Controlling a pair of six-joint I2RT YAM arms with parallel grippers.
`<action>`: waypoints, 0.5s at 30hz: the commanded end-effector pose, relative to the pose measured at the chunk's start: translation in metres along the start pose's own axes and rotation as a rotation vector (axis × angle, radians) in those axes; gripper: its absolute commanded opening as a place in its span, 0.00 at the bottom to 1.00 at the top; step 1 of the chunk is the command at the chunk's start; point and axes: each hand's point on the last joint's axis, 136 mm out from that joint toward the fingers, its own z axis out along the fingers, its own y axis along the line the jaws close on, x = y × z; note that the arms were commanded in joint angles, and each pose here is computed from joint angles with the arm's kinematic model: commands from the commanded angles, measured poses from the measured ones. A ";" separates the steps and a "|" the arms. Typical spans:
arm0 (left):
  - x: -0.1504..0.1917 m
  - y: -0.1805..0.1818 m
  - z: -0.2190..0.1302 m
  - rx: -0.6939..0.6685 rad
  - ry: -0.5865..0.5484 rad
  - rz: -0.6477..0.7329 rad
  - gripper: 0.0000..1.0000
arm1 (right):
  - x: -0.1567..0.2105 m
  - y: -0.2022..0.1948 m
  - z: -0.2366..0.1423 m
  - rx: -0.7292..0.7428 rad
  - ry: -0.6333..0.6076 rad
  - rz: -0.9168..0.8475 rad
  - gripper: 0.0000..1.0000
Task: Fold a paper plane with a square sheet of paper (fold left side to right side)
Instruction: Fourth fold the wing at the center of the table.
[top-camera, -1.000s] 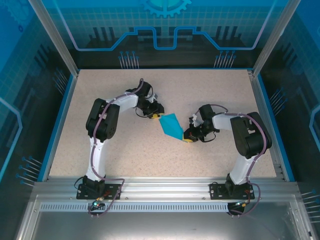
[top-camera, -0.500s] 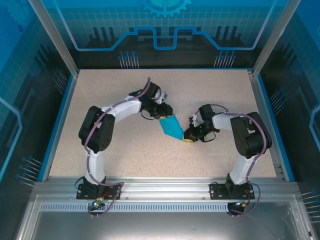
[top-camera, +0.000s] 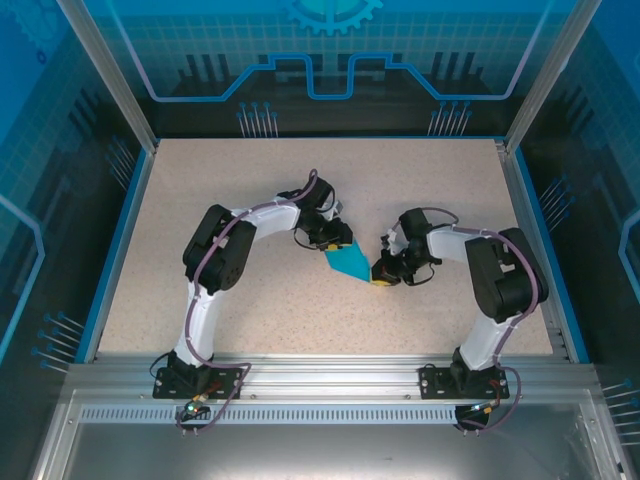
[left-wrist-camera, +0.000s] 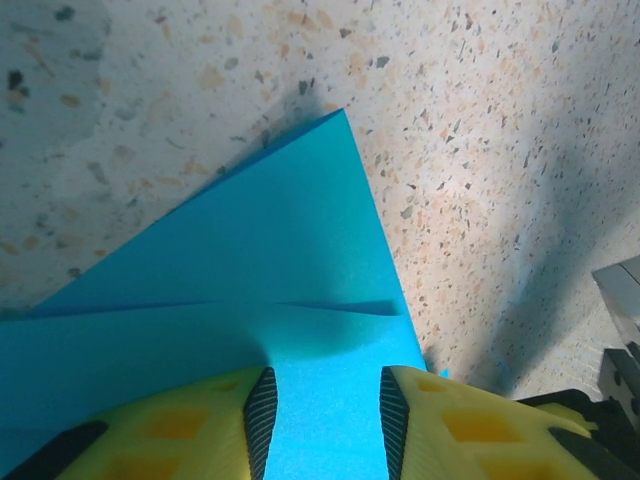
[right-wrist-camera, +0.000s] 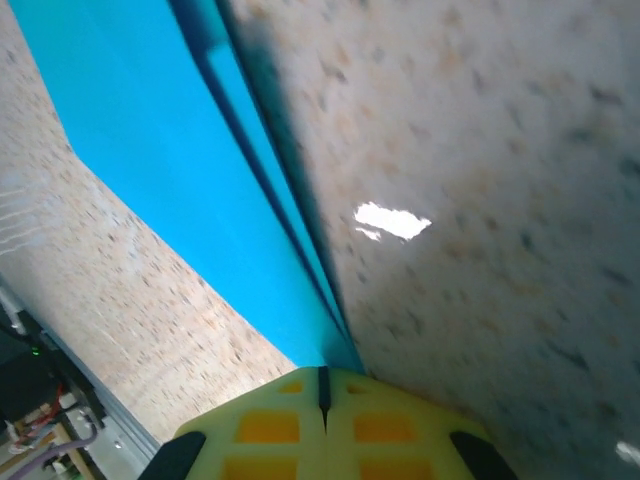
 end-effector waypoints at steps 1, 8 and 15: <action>0.009 0.031 0.010 -0.094 0.034 -0.031 0.38 | 0.010 0.000 -0.021 0.055 0.020 0.023 0.03; 0.009 0.030 0.012 -0.083 0.033 -0.038 0.38 | -0.039 0.059 -0.023 -0.051 -0.113 -0.013 0.04; 0.009 0.030 0.013 -0.083 0.032 -0.043 0.38 | -0.057 0.059 0.008 -0.030 -0.139 0.051 0.03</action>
